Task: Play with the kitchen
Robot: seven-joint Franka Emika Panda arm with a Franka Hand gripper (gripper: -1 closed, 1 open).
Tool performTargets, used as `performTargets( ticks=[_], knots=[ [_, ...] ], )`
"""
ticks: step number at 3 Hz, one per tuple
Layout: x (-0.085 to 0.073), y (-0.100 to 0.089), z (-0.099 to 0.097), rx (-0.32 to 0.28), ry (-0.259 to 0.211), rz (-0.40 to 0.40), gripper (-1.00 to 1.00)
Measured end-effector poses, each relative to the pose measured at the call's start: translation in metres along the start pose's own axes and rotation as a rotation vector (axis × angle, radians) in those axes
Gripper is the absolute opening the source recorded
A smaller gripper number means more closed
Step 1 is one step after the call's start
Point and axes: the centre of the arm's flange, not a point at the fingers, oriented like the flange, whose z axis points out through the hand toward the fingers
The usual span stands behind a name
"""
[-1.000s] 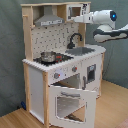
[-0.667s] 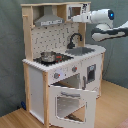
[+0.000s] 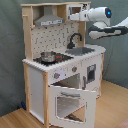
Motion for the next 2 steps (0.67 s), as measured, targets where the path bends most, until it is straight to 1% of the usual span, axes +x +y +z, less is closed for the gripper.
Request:
performTargets(
  ticks=[1,2],
  knots=[
    [0.0028,0.0046,0.0104,0.001,-0.008,-0.014,1.0],
    [0.0113,0.0118,0.017,-0.001,0.0,0.004,1.0]
  ],
)
